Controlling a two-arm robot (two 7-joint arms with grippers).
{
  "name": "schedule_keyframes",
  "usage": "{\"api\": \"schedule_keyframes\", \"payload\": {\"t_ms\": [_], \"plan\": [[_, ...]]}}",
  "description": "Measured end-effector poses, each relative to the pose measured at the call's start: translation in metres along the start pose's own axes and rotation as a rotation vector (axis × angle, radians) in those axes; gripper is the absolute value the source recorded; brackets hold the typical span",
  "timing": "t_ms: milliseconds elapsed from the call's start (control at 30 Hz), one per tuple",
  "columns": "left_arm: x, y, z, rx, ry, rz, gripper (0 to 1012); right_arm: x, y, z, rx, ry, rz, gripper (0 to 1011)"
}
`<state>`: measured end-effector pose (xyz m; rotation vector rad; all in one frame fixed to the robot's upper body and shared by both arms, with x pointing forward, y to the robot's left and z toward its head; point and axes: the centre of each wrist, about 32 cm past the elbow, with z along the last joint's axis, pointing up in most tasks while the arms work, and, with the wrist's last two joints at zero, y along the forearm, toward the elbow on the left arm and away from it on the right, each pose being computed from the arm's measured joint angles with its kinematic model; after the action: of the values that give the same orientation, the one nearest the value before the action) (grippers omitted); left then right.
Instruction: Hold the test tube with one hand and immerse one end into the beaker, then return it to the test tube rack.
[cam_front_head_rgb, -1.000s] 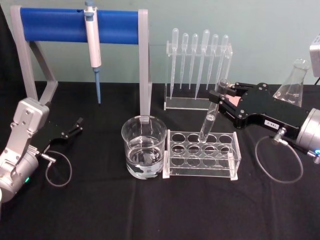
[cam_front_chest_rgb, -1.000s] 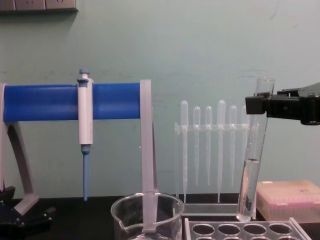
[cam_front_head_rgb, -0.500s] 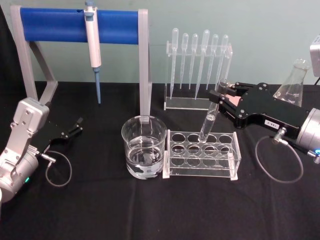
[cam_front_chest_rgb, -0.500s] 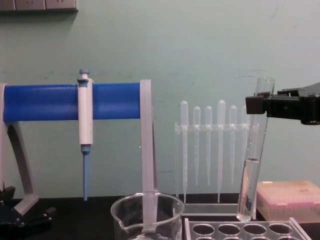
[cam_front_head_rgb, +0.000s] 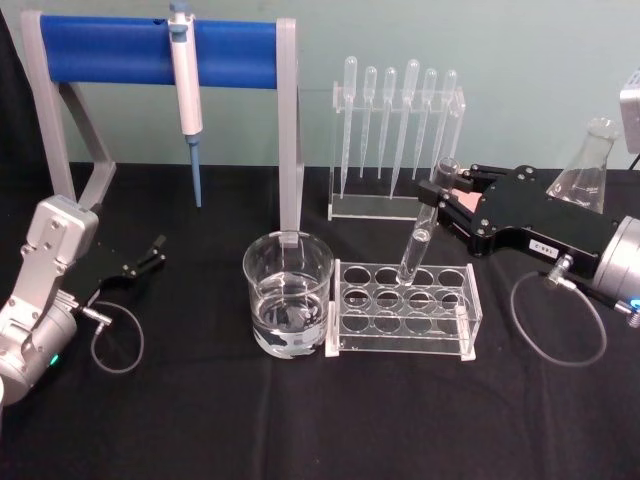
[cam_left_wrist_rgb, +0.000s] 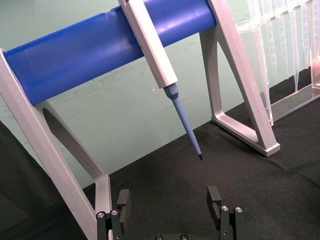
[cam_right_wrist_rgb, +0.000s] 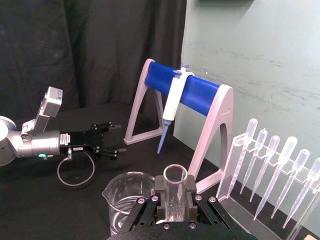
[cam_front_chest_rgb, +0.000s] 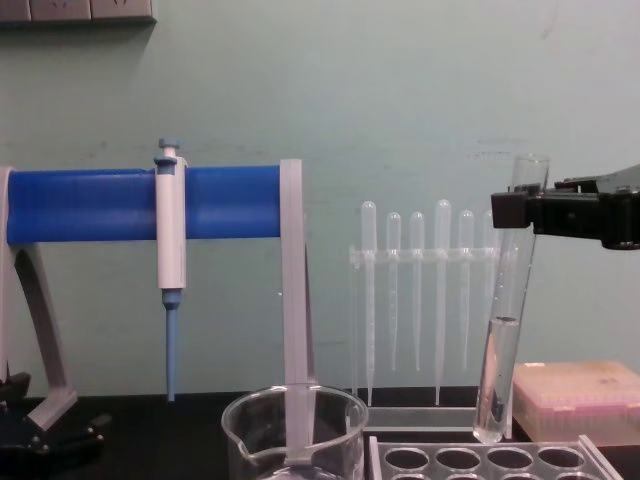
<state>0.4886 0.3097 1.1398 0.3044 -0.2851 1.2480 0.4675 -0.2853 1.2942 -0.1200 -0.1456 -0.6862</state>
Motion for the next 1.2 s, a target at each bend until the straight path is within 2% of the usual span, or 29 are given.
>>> {"api": "schedule_keyframes", "payload": {"t_ms": [1200], "plan": [[0.0, 0.0, 0.0, 0.0, 0.0, 0.0, 1000, 0.0, 0.0, 0.0, 0.0, 0.0, 0.0, 224]]}}
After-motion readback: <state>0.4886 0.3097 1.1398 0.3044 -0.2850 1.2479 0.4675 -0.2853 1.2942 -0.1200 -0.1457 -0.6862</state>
